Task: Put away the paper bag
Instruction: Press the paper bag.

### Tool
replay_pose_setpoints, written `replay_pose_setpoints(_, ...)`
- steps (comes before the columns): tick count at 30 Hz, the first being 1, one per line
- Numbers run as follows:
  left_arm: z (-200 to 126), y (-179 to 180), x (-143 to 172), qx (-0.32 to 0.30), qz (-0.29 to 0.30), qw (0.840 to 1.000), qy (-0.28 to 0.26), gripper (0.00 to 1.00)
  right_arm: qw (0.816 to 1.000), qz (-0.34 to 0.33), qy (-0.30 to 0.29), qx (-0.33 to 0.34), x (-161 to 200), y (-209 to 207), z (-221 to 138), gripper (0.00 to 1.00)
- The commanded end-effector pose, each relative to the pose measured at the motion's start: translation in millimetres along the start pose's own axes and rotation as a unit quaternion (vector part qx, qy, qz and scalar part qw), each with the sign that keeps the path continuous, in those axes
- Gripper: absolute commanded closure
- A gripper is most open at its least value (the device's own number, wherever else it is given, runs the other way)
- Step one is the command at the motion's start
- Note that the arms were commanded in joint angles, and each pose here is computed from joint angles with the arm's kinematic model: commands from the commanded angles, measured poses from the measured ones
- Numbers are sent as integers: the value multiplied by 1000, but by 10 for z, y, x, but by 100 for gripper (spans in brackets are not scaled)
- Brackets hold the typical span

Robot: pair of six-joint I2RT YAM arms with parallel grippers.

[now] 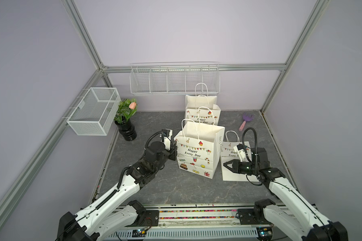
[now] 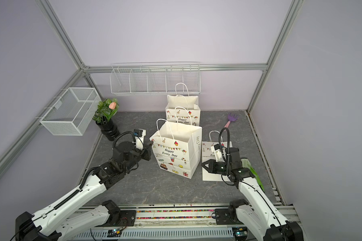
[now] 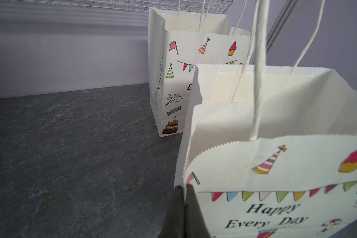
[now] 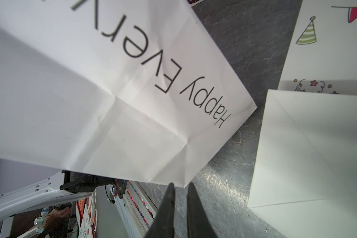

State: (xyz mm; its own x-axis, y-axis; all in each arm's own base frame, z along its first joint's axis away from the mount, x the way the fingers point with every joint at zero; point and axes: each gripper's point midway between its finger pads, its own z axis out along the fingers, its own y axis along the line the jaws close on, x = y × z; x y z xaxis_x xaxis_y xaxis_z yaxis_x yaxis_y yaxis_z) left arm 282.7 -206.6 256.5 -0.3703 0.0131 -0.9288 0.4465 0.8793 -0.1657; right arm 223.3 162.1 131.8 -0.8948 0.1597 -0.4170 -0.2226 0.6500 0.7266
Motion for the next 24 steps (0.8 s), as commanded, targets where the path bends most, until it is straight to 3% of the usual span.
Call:
replay_pose_setpoints(1,47,35,96,-5,-8,1000,11,100,1000,1,-5,4,-89,-73,84,89)
replay_pose_setpoints(9,68,-13,100,8,-9,1000,11,100,1000,-7,18,-8,-151,-11,265,93)
replay_pose_setpoints(24,102,-93,116,30,-12,999,15,100,1000,-11,1,18,-285,-82,660,93)
